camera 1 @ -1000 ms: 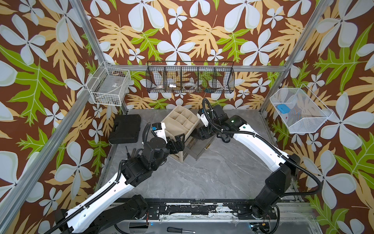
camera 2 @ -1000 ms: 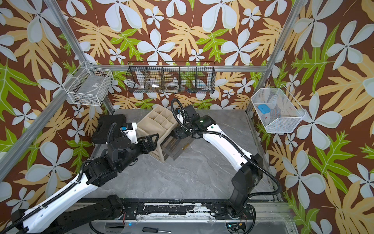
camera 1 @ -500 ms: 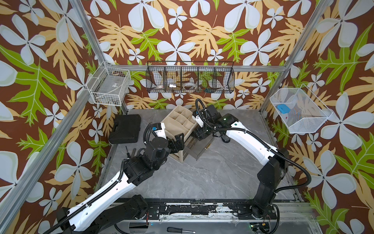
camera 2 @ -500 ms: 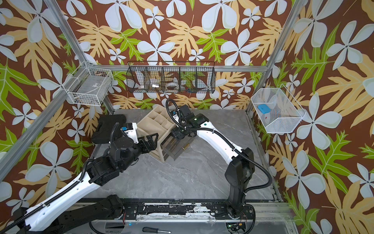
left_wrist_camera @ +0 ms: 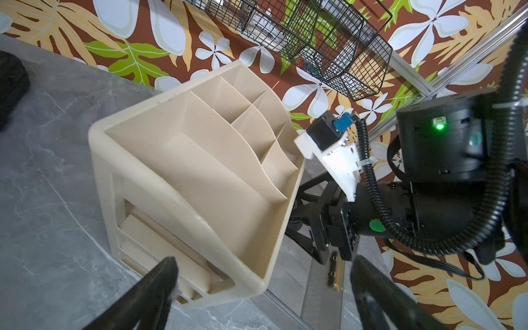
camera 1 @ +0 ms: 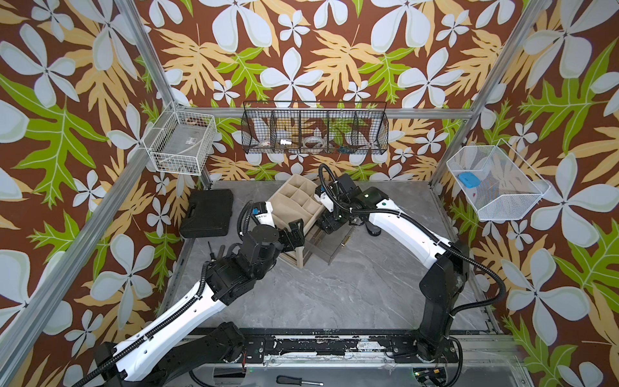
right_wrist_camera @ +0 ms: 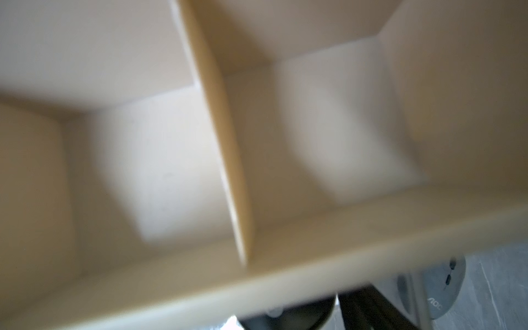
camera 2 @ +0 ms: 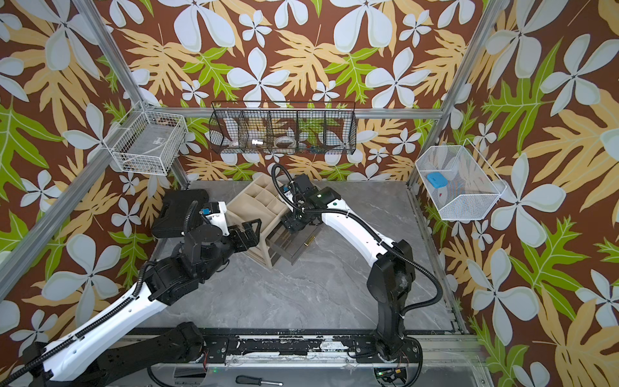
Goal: Take the mice out of the drawer
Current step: Pick up the mouse from the drawer.
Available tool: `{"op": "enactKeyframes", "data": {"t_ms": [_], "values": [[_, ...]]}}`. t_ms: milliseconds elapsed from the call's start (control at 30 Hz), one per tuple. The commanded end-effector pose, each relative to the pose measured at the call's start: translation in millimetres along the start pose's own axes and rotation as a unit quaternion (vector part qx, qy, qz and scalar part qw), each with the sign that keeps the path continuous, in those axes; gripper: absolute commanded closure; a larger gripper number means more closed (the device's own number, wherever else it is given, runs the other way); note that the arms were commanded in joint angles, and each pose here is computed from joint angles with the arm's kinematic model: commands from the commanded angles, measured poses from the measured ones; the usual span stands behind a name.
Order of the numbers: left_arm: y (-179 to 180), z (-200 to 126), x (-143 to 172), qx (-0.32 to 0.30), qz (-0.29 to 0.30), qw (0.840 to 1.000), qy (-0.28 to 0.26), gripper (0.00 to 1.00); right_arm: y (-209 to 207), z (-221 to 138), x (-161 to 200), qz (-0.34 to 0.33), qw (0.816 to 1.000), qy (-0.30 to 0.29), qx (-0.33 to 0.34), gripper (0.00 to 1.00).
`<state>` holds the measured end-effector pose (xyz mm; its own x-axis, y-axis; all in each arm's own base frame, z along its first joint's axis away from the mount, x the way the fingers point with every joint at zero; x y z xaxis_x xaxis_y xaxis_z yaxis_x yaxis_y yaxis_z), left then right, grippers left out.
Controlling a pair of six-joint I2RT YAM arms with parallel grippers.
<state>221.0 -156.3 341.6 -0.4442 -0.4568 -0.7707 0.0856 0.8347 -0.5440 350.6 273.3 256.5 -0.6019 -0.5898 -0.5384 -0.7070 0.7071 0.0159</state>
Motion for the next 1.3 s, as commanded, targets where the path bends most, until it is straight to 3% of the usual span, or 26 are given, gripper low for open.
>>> {"op": "enactKeyframes", "data": {"t_ms": [0,133,367,867,1267], "values": [[-2,0,-5,0.004,0.001,1.000,-0.006,0.04,8,-9,7,0.001,1.000,0.002,-0.021,0.20],[-2,1,-6,0.002,0.000,1.000,-0.006,0.04,18,-21,11,-0.005,1.000,-0.006,-0.027,0.20],[-7,4,-8,0.009,-0.006,1.000,-0.005,0.04,4,-19,6,0.003,0.999,-0.004,0.034,0.16],[-7,9,-6,0.004,-0.007,1.000,0.001,0.04,5,14,8,0.007,1.000,0.020,0.004,0.13],[-8,11,-7,0.004,-0.009,1.000,0.000,0.04,3,22,9,0.026,0.999,0.020,0.009,0.19]]}}
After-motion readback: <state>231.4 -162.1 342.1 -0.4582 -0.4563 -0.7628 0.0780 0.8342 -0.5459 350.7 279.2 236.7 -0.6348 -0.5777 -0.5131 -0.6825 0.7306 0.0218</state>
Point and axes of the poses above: each gripper's point midway between its finger pads, its own z axis out along the fingers, its own y axis along the line the jaws close on, x = y × z, the point moved 6 cm from there along -z, back along the fingers, and after that the axes turned 2 degrees about -z, right-handed, at the moved point
